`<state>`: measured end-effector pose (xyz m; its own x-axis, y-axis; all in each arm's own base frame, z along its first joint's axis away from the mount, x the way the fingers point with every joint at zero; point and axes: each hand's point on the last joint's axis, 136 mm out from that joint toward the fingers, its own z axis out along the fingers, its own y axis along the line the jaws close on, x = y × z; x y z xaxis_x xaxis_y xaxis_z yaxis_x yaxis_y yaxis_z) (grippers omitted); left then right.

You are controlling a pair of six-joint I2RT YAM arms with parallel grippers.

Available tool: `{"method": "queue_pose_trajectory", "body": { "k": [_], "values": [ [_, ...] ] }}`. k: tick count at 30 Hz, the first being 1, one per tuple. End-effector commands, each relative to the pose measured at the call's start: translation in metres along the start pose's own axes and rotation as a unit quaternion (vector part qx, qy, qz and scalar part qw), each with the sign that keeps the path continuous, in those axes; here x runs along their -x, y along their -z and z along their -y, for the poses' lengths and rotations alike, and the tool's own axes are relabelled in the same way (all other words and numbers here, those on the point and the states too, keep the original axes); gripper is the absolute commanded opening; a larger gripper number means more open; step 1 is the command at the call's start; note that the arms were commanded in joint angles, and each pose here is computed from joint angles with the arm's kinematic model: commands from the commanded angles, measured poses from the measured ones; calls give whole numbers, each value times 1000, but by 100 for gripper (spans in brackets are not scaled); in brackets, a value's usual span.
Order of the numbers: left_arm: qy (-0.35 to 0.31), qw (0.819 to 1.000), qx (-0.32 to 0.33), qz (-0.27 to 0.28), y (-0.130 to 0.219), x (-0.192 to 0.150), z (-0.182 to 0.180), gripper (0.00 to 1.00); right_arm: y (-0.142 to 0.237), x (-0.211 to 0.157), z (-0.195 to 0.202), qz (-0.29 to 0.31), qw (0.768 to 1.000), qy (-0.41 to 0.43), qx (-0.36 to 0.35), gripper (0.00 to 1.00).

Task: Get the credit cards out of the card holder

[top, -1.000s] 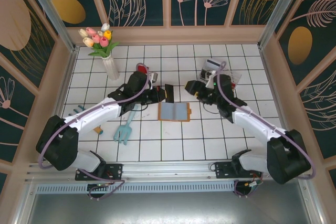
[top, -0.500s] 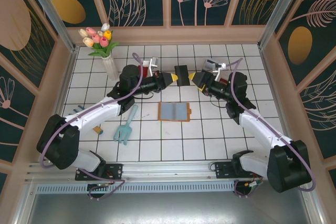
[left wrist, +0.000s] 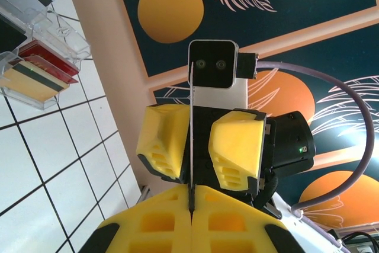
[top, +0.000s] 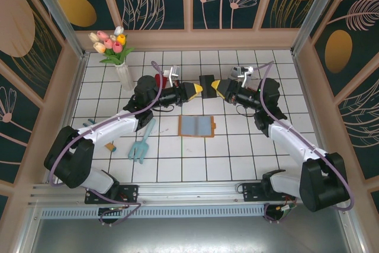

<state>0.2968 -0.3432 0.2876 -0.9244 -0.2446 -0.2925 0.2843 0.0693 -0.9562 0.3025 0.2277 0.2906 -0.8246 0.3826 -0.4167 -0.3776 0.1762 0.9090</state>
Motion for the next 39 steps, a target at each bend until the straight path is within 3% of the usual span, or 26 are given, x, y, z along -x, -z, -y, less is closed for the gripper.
{"method": "queue_pose_trajectory", "body": {
  "k": [1,7,10,11,14,20,26,30,39],
  "values": [
    [-8,1000,-15,-6,3,-1,6,0,-2,9,-22,1,999,34,31,32],
    [-9,1000,-10,-10,5,-4,4,0,-2,10,-22,1,999,36,30,17],
    [-7,1000,-4,-8,7,-3,1,0,-3,11,-22,-1,999,45,26,3],
    [-7,1000,2,-6,8,-2,-2,5,-4,12,-20,-2,999,50,17,0],
    [-9,999,35,0,11,0,-14,39,-4,16,-12,-2,997,76,-21,0],
    [-12,991,132,32,30,6,-54,64,-1,37,9,11,977,171,-124,0],
    [-38,965,249,66,68,13,-108,87,15,82,45,46,917,279,-280,0],
    [-45,940,330,74,90,10,-145,98,17,103,61,37,874,352,-334,0],
    [-45,918,386,75,110,4,-175,98,19,99,106,-97,762,519,-374,0]
  ]
}}
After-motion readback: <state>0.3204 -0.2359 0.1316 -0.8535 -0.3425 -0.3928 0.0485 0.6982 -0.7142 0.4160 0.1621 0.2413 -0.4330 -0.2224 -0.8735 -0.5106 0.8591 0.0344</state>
